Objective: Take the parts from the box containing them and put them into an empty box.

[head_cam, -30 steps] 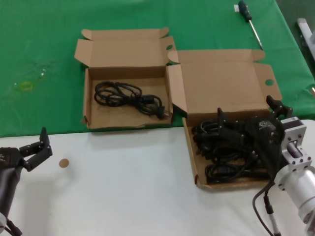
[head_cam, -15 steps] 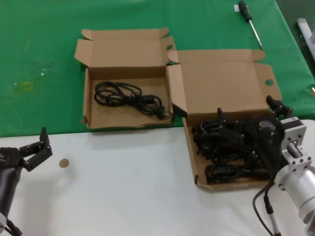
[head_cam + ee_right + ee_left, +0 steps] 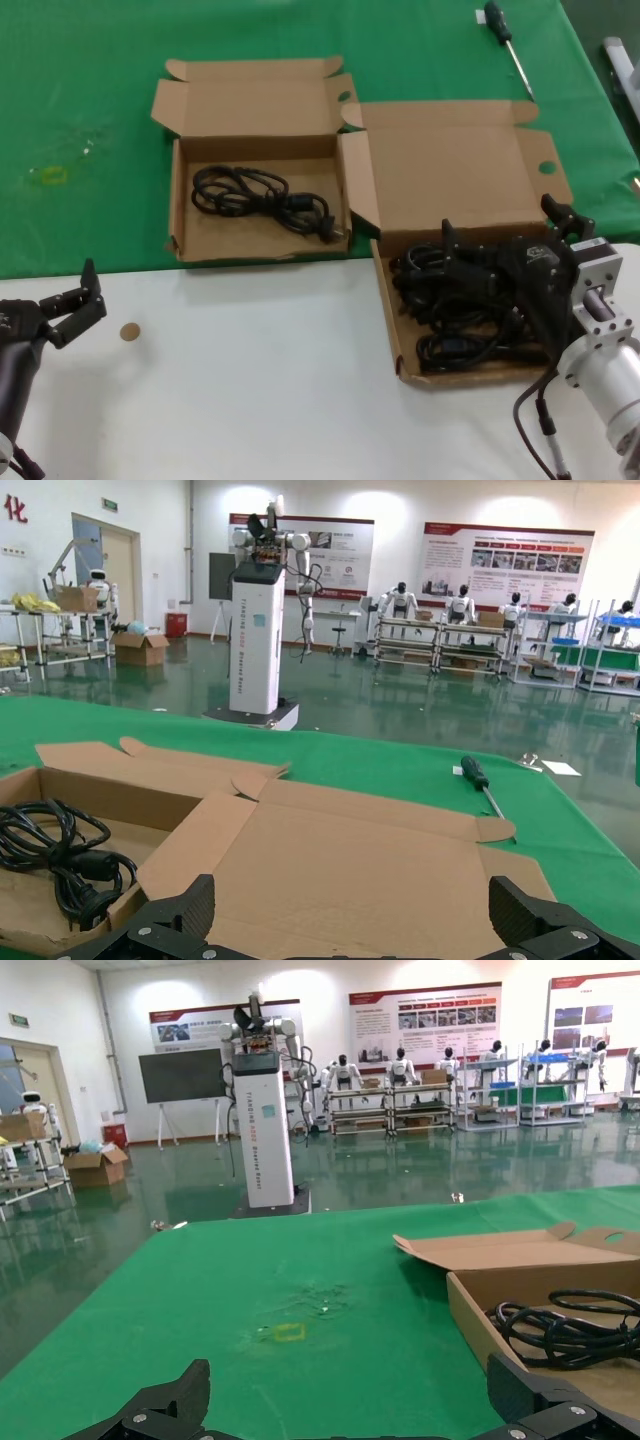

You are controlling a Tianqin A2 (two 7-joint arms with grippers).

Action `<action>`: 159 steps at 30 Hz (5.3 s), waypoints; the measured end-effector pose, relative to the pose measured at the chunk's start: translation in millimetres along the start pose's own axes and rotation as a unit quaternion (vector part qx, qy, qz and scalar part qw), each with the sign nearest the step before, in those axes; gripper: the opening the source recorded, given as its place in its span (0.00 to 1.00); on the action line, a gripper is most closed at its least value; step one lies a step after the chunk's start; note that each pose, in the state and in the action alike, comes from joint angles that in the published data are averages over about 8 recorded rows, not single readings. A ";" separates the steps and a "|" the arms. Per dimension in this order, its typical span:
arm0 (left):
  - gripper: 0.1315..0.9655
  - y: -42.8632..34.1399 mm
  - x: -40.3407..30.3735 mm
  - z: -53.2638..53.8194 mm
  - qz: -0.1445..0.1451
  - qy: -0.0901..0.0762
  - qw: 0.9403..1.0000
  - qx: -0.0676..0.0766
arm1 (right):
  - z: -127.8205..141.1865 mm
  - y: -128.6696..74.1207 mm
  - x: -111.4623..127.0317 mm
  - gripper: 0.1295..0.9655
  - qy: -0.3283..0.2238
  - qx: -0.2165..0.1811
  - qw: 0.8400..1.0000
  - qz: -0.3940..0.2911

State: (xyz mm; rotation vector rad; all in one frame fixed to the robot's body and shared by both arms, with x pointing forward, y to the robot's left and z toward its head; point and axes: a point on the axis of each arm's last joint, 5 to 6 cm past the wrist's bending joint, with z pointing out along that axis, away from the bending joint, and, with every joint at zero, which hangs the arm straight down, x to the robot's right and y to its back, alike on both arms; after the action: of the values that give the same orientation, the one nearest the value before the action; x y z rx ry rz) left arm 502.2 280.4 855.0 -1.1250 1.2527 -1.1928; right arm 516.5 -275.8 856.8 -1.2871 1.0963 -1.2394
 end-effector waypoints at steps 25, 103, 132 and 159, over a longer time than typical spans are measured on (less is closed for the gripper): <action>1.00 0.0 0.0 0.0 0.000 0.000 1.000 0.000 | 0.0 0.0 0.0 1.00 0.000 0.000 1.000 0.000; 1.00 0.0 0.0 0.0 0.000 0.000 1.000 0.000 | 0.0 0.0 0.0 1.00 0.000 0.000 1.000 0.000; 1.00 0.0 0.0 0.0 0.000 0.000 1.000 0.000 | 0.0 0.0 0.0 1.00 0.000 0.000 1.000 0.000; 1.00 0.0 0.0 0.0 0.000 0.000 1.000 0.000 | 0.0 0.0 0.0 1.00 0.000 0.000 1.000 0.000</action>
State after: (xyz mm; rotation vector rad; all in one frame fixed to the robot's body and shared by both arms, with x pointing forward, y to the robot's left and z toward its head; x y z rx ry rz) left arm 502.2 280.4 855.0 -1.1251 1.2527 -1.1928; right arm 516.5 -275.8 856.8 -1.2871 1.0962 -1.2394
